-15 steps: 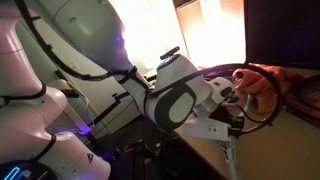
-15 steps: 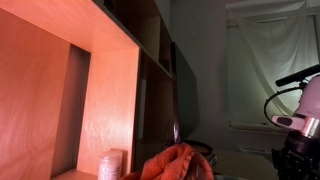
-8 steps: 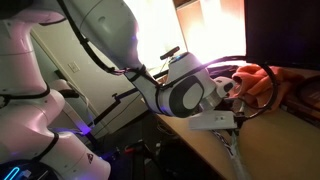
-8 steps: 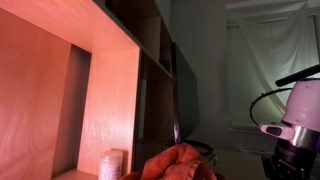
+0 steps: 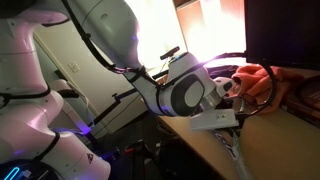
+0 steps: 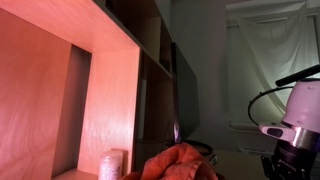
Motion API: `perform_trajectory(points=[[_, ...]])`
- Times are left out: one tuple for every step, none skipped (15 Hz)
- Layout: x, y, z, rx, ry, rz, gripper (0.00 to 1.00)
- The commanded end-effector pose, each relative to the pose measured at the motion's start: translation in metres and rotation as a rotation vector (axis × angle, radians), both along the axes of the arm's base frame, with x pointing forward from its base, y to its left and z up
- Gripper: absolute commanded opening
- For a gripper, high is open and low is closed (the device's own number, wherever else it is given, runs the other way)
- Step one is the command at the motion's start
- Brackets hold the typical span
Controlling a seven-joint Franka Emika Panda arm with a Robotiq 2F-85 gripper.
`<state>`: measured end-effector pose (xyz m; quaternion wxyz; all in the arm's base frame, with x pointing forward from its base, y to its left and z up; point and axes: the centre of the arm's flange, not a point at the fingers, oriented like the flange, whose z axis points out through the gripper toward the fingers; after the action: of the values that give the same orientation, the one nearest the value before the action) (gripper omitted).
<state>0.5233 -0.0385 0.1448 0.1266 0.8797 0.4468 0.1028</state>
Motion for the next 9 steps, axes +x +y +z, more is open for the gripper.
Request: perform_trajectory(points=[[0.004,-0.01,-0.019,-0.034,-0.004,-0.013,0.51],[0.008,-0.008,-0.013,-0.035,-0.027,-0.021,0.59],[0.014,-0.004,-0.009,-0.028,-0.039,-0.029,0.66],[0.021,0.0,-0.003,-0.018,-0.046,-0.024,0.73],[0.028,0.007,0.002,-0.033,-0.05,-0.008,0.82],[0.033,0.014,0.005,-0.046,-0.056,0.0,0.88],[0.039,0.022,0.012,-0.044,-0.063,0.027,0.97],[0.045,0.027,0.016,-0.055,-0.073,0.037,0.99],[0.05,0.033,0.021,-0.058,-0.082,0.059,1.0]])
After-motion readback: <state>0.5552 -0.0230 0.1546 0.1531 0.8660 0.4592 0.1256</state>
